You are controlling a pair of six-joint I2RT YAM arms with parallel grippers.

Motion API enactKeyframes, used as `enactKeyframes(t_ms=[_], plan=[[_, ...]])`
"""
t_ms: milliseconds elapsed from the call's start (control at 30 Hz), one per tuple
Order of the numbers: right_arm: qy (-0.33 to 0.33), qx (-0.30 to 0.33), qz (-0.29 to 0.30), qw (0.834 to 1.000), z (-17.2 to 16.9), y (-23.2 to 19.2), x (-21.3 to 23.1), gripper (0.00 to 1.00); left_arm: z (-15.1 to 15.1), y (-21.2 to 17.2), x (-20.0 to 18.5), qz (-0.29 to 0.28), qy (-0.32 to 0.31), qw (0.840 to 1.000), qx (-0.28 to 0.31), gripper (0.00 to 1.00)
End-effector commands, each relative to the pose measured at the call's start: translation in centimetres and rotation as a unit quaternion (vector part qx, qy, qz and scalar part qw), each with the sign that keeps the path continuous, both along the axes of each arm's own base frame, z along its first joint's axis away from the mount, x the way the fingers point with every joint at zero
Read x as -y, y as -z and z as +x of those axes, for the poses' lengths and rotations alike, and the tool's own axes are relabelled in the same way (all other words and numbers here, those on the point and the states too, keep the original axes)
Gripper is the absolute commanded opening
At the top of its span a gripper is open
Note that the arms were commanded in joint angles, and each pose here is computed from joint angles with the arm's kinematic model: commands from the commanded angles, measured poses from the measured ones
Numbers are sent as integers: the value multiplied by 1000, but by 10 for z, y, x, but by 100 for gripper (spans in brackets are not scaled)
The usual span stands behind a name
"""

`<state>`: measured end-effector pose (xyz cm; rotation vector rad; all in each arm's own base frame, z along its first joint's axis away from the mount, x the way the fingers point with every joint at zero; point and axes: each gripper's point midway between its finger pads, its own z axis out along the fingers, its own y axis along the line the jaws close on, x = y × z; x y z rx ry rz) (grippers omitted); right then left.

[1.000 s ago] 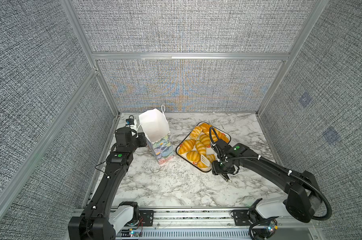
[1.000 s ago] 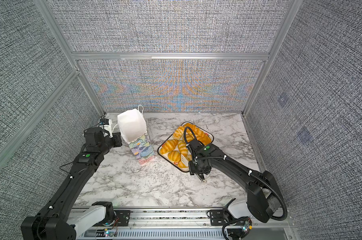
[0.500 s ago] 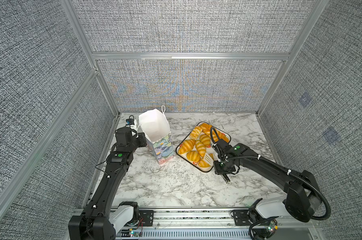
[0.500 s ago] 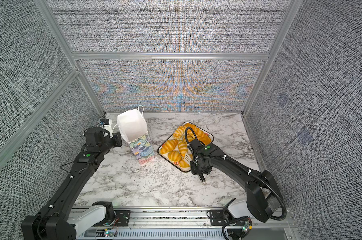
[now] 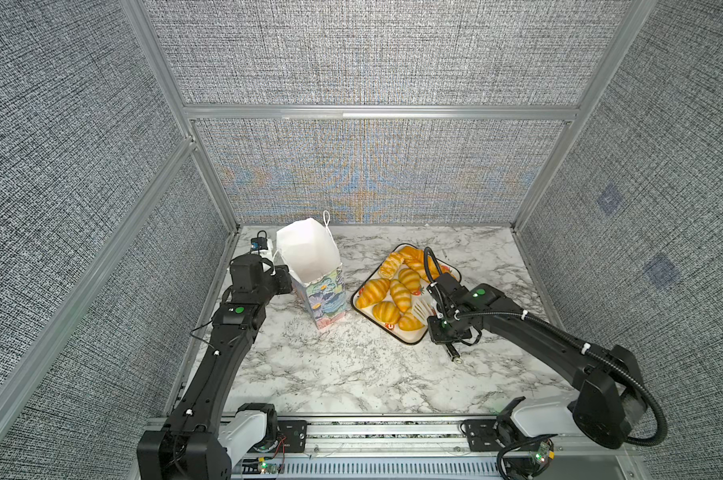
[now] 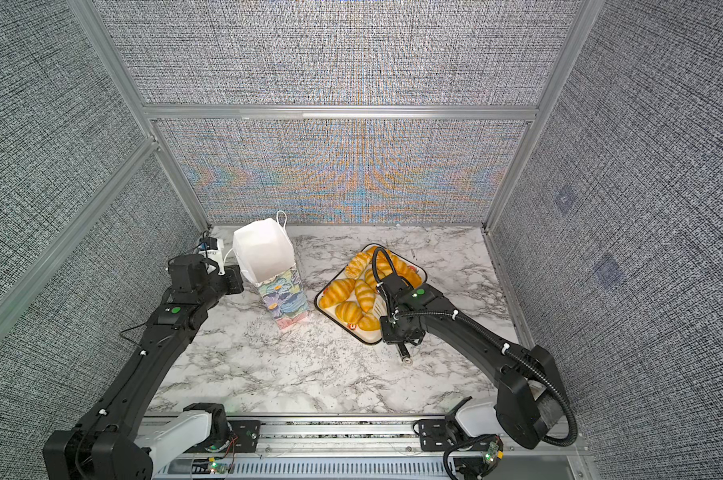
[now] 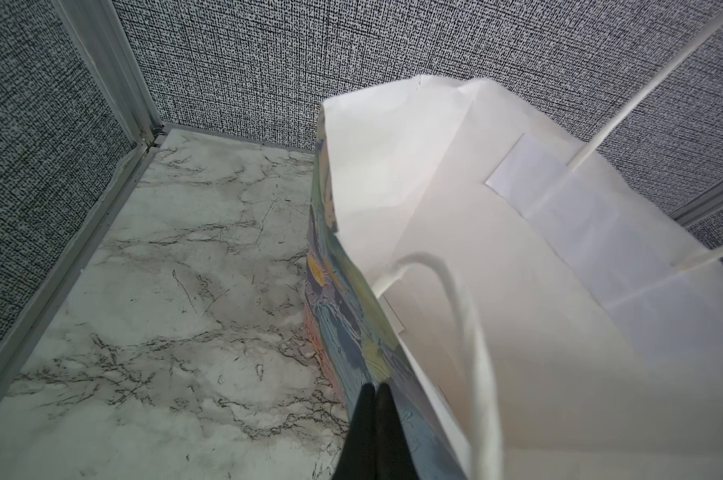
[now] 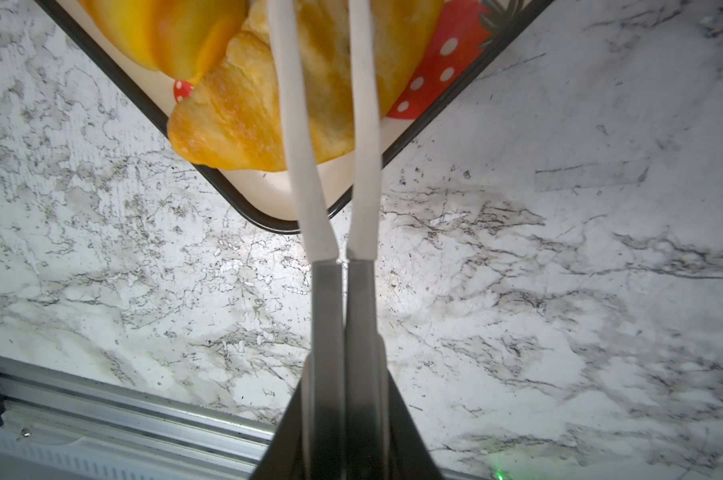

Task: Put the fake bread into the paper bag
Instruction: 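Lower the tongs onto the flat pastry at the tray's near edge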

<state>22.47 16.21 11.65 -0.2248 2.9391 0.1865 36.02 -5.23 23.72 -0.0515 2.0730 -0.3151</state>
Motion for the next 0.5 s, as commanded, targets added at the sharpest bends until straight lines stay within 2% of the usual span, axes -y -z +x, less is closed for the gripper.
enactKeyframes(t_ms=[0, 467], plan=[[5, 21, -2, 1000, 7, -10, 2, 21, 2, -6, 1, -2, 2, 1000, 10, 0], [-1, -20, -20, 1000, -10, 10, 10, 21, 2, -6, 1, -2, 3, 1000, 10, 0]])
